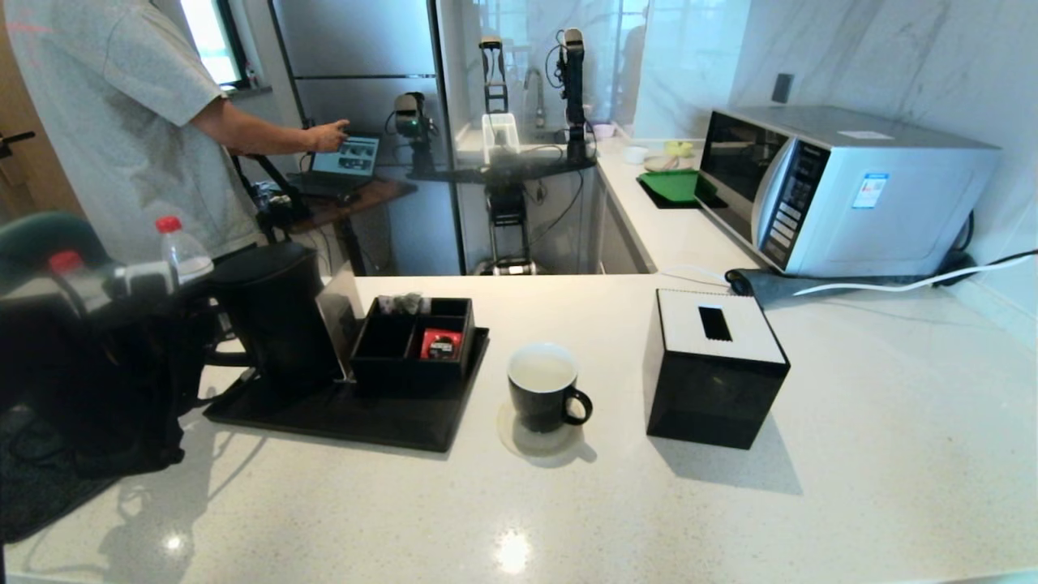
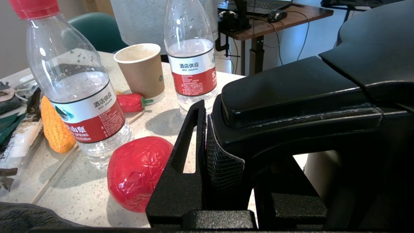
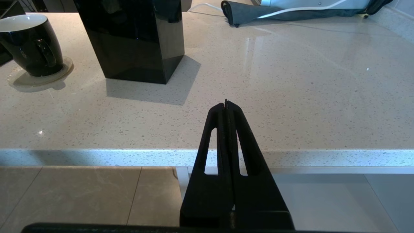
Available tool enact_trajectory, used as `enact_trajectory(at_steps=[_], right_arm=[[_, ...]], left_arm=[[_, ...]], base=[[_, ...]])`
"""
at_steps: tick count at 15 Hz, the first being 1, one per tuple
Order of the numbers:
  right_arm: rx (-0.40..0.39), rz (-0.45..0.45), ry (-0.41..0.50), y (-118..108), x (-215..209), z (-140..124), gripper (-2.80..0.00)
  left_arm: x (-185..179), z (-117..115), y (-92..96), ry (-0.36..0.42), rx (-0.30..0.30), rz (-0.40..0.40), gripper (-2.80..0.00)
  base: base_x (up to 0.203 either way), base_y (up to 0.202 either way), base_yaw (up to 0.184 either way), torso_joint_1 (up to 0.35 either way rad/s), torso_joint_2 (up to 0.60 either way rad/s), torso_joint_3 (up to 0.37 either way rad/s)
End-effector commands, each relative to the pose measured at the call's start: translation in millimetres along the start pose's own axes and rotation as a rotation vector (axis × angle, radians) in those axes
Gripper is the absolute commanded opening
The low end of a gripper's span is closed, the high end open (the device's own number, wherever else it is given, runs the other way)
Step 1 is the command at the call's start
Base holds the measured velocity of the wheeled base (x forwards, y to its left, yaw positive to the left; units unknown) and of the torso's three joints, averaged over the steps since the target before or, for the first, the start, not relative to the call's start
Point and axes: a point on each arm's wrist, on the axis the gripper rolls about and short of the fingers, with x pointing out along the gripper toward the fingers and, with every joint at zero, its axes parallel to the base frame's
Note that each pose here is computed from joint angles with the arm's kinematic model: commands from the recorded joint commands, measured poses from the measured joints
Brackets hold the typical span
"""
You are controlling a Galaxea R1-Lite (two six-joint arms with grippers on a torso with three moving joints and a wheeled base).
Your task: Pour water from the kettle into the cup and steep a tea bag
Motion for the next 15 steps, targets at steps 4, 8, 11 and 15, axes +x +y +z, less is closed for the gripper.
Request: enact_trajectory(at_steps=[4, 8, 11, 15], right_arm=[[0.0, 0.0, 0.001, 0, 0, 0, -2.8], [0.0, 0.0, 0.001, 0, 0, 0, -2.8], [0.0, 0.0, 0.001, 0, 0, 0, -2.8], [0.0, 0.0, 0.001, 0, 0, 0, -2.8]], left_arm=[[-2, 16, 2.1, -0.071, -0.024, 0.008, -2.8], [-5, 28, 3.4, -0.101, -0.036, 0.007, -2.8], [-8, 39, 4.6, -0.125, -0.052, 0.007, -2.8], [-15, 49, 13.6, -0.134, -0.069, 0.022, -2.8]], base=[[0.0, 0.0, 0.0, 0.0, 0.0, 0.0], [0.0, 0.0, 0.0, 0.0, 0.0, 0.0], [0.0, 0.0, 0.0, 0.0, 0.0, 0.0], [0.0, 0.0, 0.0, 0.0, 0.0, 0.0]])
